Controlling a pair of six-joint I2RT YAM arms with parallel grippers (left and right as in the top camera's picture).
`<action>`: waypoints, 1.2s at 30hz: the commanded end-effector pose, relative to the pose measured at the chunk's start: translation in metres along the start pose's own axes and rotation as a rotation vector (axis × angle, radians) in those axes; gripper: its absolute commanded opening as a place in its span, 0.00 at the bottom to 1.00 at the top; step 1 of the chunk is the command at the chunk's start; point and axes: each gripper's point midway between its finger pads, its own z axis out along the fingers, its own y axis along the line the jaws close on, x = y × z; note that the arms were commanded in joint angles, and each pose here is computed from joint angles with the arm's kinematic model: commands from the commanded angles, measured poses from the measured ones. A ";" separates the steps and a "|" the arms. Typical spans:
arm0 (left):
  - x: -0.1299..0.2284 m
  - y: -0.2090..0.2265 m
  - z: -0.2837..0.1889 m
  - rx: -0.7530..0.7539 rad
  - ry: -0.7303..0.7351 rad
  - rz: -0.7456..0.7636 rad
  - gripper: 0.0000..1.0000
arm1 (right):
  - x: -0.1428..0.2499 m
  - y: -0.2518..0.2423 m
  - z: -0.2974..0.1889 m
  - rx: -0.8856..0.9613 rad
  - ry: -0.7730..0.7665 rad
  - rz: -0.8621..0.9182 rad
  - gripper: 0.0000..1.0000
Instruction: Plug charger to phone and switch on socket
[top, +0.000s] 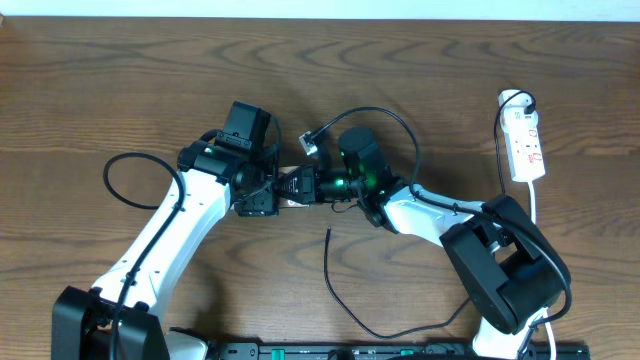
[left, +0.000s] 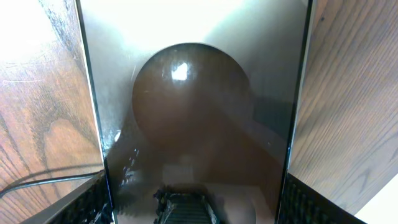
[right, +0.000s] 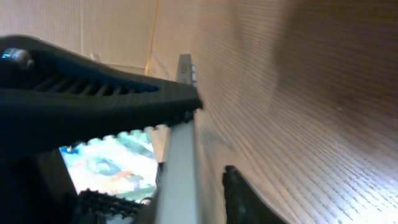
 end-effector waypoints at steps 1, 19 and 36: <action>0.004 -0.004 -0.005 0.018 0.009 0.001 0.07 | 0.001 0.003 0.004 0.003 0.001 -0.007 0.09; 0.002 -0.004 -0.005 0.020 0.002 0.012 0.65 | 0.001 0.003 0.004 0.003 0.002 -0.008 0.01; 0.005 0.010 -0.006 -0.039 0.026 0.008 0.87 | -0.004 -0.001 0.002 0.018 -0.016 -0.032 0.01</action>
